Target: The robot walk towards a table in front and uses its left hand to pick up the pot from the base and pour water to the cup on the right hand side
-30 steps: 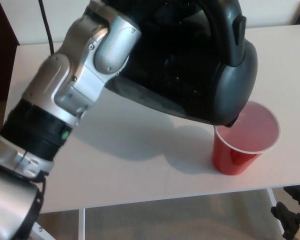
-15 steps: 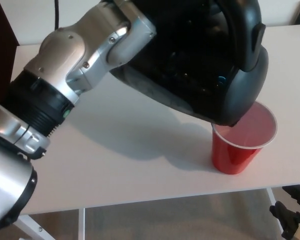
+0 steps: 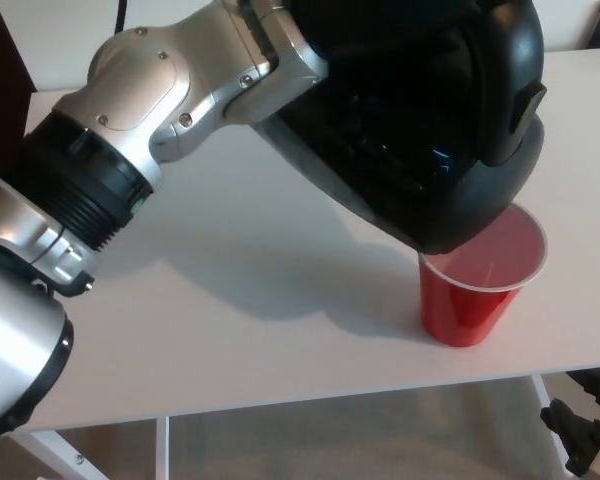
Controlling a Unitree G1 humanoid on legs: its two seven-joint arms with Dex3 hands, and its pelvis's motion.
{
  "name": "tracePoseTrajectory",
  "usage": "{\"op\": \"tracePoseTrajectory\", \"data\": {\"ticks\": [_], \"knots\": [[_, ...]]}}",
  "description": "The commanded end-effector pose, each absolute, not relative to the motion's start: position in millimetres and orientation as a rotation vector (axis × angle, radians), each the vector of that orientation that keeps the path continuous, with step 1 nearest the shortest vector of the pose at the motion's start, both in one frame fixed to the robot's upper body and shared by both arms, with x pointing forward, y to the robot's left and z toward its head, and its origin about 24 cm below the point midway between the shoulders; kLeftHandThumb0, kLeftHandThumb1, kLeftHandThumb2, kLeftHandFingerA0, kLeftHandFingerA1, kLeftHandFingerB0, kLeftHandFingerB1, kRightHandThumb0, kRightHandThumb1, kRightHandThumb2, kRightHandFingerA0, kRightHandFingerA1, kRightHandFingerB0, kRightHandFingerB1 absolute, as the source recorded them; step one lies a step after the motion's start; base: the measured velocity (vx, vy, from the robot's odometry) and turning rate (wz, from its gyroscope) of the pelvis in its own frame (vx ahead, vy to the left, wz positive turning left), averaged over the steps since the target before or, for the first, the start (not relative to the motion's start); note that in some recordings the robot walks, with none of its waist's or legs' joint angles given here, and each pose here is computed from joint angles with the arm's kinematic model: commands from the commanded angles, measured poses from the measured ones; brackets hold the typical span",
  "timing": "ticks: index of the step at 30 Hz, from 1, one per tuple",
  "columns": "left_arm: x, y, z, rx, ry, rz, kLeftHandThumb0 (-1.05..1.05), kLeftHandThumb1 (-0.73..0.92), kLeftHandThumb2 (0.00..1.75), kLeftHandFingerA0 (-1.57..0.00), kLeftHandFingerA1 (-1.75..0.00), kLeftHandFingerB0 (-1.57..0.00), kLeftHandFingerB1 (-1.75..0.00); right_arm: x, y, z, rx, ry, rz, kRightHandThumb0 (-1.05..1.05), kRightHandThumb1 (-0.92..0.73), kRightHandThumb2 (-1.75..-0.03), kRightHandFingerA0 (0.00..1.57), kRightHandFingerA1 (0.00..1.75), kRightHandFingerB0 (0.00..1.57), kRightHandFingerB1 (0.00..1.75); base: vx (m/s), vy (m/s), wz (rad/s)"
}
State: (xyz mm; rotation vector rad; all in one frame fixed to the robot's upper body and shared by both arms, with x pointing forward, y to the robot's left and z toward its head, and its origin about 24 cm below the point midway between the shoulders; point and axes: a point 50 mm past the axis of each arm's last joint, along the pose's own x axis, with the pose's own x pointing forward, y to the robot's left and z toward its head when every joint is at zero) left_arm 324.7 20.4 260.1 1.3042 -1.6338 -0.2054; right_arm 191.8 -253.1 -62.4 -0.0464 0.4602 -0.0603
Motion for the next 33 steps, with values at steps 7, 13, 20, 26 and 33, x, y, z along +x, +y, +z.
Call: {"op": "tracePoseTrajectory", "data": {"ticks": [7, 13, 20, 26, 33], "knots": [[327.6, 29.2, 271.6, 1.149, -1.534, -0.118, -0.25, 0.57, 0.57, -0.94, -1.75, -0.81, -1.29, 190.2, -257.5, -61.5, -0.057, 0.463, -0.057, -0.65, -0.59, -0.88, 0.31, 0.53, 0.15, 0.45, 0.00, 0.000, 0.00], [335.5, 39.2, 292.5, 0.797, -1.230, -0.003, -0.20, 0.61, 0.57, -0.84, -1.75, -0.63, -1.75, 189.5, -257.5, -61.7, -0.070, 0.468, -0.051, -0.66, -0.60, -0.88, 0.31, 0.52, 0.16, 0.45, 0.00, 0.000, 0.00], [344.6, 61.6, 330.3, 0.346, -0.898, 0.112, -0.22, 0.61, 0.56, -0.84, -1.75, -0.66, -1.64, 192.3, -257.1, -61.4, -0.069, 0.465, -0.050, -0.61, -0.75, -0.61, 0.39, 0.43, 0.20, 0.35, 0.00, 0.000, 0.00], [352.5, 87.4, 324.9, 0.107, -0.720, 0.139, -0.22, 0.62, 0.57, -0.81, -1.72, -0.60, -1.64, 193.8, -256.7, -59.6, -0.074, 0.462, -0.051, -0.61, -0.75, -0.61, 0.38, 0.44, 0.21, 0.36, 0.00, 0.000, 0.00], [364.4, 123.5, 287.1, -0.246, -0.507, 0.182, -0.11, 0.65, 0.57, -0.77, -1.75, -0.59, -1.65, 192.4, -256.5, -60.6, -0.072, 0.464, -0.045, -0.65, -0.60, -0.88, 0.31, 0.53, 0.15, 0.45, 0.00, 0.000, 0.00]]}}
